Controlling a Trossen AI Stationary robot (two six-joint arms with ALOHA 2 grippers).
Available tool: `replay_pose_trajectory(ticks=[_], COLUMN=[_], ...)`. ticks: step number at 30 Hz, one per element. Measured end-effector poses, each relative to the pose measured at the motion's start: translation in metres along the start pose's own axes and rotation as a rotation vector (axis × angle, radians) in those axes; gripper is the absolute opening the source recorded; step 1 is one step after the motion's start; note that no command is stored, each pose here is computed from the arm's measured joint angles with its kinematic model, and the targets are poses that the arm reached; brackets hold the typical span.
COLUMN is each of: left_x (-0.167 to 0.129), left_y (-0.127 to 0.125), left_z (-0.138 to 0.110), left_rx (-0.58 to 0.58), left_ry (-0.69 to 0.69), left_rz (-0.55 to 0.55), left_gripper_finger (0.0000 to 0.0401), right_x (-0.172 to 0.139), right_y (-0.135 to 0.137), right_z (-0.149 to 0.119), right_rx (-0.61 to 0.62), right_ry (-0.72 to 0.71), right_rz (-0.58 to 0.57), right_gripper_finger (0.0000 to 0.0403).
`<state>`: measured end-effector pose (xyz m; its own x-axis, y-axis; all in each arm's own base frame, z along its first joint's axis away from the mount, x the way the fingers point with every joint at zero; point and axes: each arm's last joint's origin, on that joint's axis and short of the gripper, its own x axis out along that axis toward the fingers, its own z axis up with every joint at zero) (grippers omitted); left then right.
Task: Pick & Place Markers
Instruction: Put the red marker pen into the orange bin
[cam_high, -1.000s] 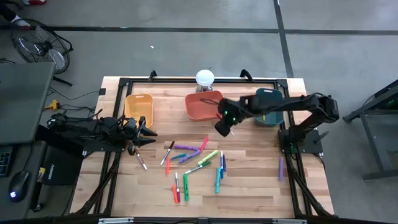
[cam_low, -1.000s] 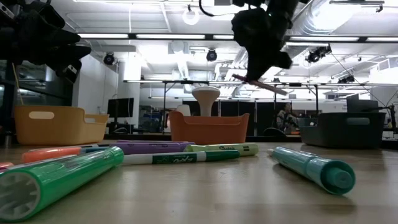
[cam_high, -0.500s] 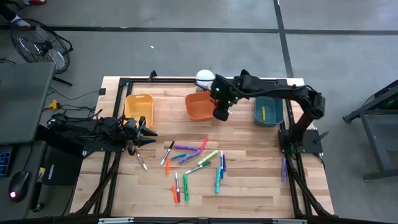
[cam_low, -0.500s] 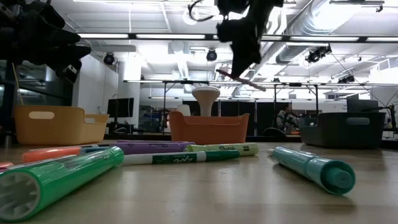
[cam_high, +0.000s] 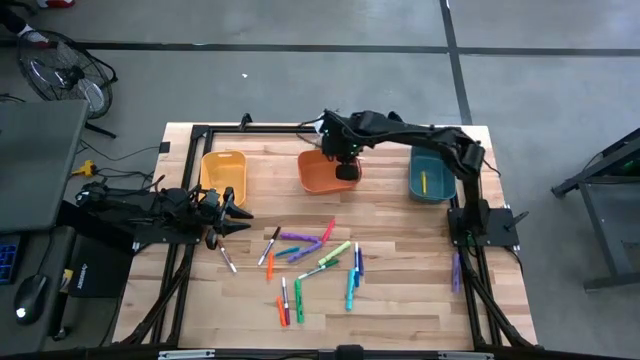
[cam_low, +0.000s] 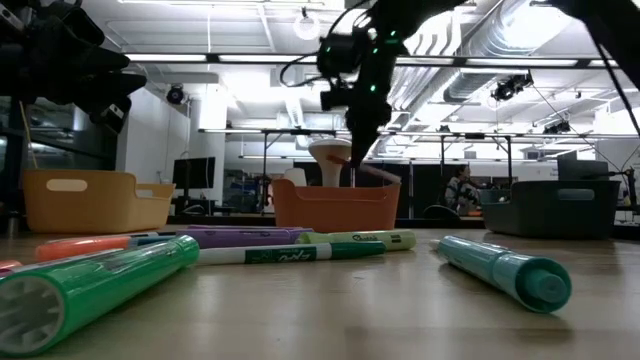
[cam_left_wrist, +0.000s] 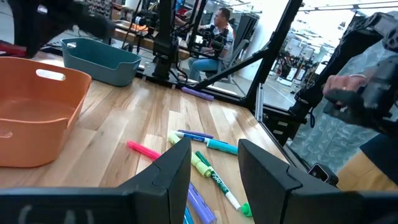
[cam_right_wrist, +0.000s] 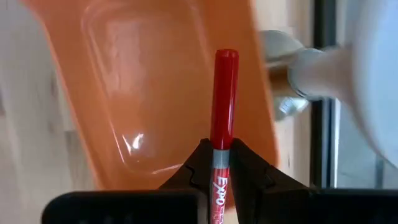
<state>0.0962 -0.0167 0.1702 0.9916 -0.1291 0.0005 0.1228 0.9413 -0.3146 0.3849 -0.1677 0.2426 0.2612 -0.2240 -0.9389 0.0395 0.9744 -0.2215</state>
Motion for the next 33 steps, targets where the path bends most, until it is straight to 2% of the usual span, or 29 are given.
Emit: replay_pose_trajectory(ticks=[8, 18, 28, 33], left_x=[0.0, 0.0, 0.0, 0.0], left_y=[0.0, 0.0, 0.0, 0.0], left_z=[0.0, 0.0, 0.0, 0.0], left_rx=[0.0, 0.0, 0.0, 0.0], left_ry=[0.0, 0.0, 0.0, 0.0], left_rz=[0.0, 0.0, 0.0, 0.0], left_gripper_finger=[0.0131, 0.0131, 0.0131, 0.0131], right_x=[0.022, 0.042, 0.045, 0.045], right_y=[0.016, 0.028, 0.035, 0.035], right_z=[0.013, 0.024, 0.023, 0.022], right_rx=[-0.191, -0.211, -0.186, -0.169], right_ry=[-0.025, -0.052, -0.027, 0.001], right_rz=[0.044, 0.045, 0.059, 0.017], right_gripper_finger=[0.002, 0.0017, 0.0019, 0.0072])
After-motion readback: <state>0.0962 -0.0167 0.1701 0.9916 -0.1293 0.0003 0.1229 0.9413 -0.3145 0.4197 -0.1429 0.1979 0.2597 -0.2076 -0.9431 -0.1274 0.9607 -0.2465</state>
